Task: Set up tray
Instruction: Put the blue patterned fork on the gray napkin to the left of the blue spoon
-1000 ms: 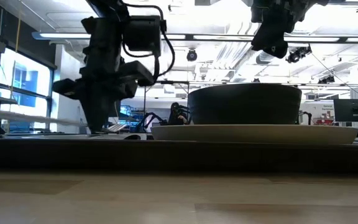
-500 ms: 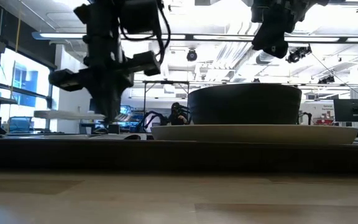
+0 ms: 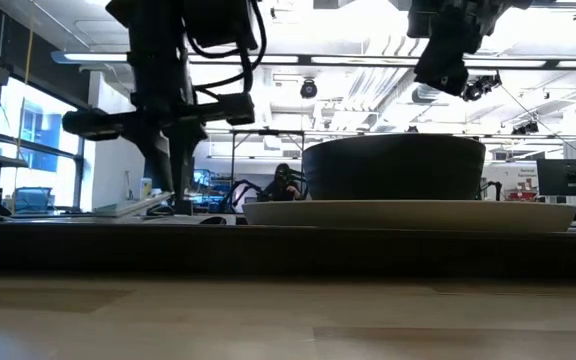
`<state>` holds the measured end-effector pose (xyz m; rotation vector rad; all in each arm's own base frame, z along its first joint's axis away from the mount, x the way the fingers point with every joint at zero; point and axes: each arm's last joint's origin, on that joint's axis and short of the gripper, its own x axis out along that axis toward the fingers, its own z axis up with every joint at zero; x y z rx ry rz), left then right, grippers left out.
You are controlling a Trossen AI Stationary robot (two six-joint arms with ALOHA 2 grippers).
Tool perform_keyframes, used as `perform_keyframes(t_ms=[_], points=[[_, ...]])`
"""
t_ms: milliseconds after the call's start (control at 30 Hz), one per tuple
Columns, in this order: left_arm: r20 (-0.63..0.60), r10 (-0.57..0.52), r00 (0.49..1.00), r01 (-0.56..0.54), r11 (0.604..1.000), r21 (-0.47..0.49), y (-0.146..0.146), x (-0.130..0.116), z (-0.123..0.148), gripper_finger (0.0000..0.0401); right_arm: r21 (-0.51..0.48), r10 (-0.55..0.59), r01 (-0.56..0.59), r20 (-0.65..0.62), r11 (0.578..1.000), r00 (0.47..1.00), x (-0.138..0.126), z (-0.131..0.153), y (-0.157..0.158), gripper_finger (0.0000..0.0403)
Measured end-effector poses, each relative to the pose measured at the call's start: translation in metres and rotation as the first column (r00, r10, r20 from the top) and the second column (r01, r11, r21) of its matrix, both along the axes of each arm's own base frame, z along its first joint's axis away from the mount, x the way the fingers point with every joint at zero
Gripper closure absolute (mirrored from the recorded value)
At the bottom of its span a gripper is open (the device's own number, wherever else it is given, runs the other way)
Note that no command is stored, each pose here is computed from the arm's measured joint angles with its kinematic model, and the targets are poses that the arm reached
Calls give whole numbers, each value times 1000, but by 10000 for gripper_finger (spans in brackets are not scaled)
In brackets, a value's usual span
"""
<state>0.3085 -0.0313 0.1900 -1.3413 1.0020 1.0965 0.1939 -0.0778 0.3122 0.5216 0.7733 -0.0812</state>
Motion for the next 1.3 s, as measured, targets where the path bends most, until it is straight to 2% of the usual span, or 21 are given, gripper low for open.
perform_keyframes(t_ms=[200, 300, 1300], points=[[42, -5, 999, 7, 999, -41, -5, 1, -24, 345, 9, 3, -3, -10, 1000, 1000, -1, -1, 1, 332], [5, -7, 1000, 7, 998, -55, -8, -4, -31, 345, 17, 5, -5, -19, 1000, 1000, -2, -1, 1, 332], [19, 4, 1000, -4, 1000, -16, -6, -4, -32, 343, 30, 4, -3, -32, 1000, 999, -3, -2, 2, 332]])
